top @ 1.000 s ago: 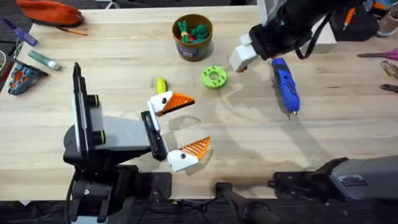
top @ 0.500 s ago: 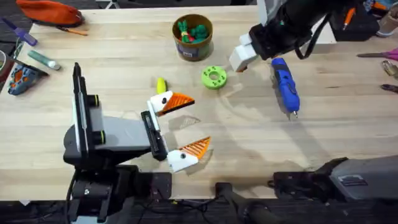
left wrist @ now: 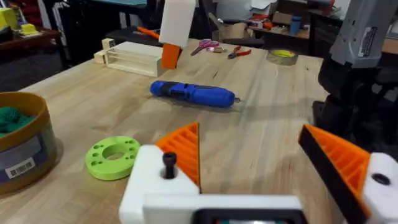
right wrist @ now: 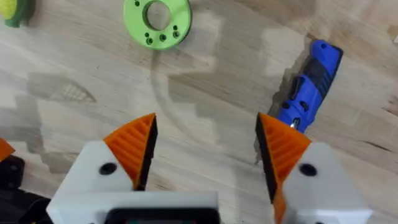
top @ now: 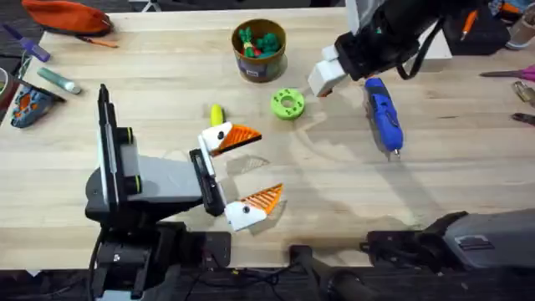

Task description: Pick up the gripper from the table and insert it into the empty holder that is missing its gripper. Then pick up a screw, insert it into the mounting hole, and use the screwdriver to tighten it. Finally, clean up the table by picking up the vegetable and placing it into the bucket.

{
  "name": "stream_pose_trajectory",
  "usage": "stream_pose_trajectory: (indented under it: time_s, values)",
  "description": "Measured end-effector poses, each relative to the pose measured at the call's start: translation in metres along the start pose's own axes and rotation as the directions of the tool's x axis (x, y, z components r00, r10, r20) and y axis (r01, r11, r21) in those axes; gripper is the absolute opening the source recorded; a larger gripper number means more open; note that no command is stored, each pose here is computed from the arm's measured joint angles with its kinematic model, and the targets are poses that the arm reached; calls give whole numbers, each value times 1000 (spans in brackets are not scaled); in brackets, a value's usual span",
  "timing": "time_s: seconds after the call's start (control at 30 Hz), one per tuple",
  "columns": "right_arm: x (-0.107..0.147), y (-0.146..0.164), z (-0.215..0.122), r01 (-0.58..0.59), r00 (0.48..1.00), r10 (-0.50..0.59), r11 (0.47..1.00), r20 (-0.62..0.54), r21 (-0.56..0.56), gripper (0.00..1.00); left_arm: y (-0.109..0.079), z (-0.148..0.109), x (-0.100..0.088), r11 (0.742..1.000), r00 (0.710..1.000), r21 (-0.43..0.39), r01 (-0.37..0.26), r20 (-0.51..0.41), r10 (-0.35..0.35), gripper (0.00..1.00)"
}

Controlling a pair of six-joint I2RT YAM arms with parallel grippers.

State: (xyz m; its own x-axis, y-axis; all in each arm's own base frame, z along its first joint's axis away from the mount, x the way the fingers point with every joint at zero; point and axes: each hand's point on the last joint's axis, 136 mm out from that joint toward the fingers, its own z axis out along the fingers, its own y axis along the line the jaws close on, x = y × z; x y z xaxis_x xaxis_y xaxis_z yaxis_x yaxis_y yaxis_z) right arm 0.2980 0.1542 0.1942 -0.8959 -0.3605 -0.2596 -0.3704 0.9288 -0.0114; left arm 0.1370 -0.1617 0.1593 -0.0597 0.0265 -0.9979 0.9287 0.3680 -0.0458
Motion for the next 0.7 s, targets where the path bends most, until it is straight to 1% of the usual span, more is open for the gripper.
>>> stream_pose_trajectory:
  time_s: [0.23,0.3,0.37,0.4,0.43,0.47,0.5,0.53,0.6,0.63,0.67,0.7]
  values:
    - [0,0,0,0,1000,0,1000,0,0,873,0,0,0,1000,1000,0,0,0,0,984]
    - [0,0,0,0,1000,0,1000,0,0,873,0,0,0,1000,1000,0,-1,0,1,955]
    - [0,0,0,0,1000,0,1000,0,0,872,0,0,0,1000,1000,0,-1,0,1,896]
    - [0,0,0,0,1000,0,1000,0,0,873,0,0,0,1000,1000,0,-1,0,1,847]
    - [0,0,0,0,1000,0,1000,0,0,870,0,0,0,1000,1000,0,-2,0,2,742]
    - [0,0,0,0,1000,0,1000,0,0,872,0,0,0,1000,1000,0,-5,0,5,666]
    - [0,0,0,0,1000,0,1000,0,0,872,0,0,0,1000,1000,1,-4,0,4,618]
    - [0,0,0,0,1000,0,1000,0,0,872,0,0,0,1000,1000,1,-4,0,4,547]
    - [0,0,0,0,1000,0,1000,0,0,873,0,0,0,1000,1000,2,-6,0,6,332]
    - [0,0,0,0,1000,0,1000,0,0,874,-1,0,0,1000,1000,3,-7,0,7,253]
    - [0,0,0,0,1000,0,1000,0,0,872,-1,0,0,1000,1000,3,-7,0,7,200]
    - [0,0,0,0,1000,0,1000,0,0,873,-1,0,0,1000,1000,4,-7,0,7,182]
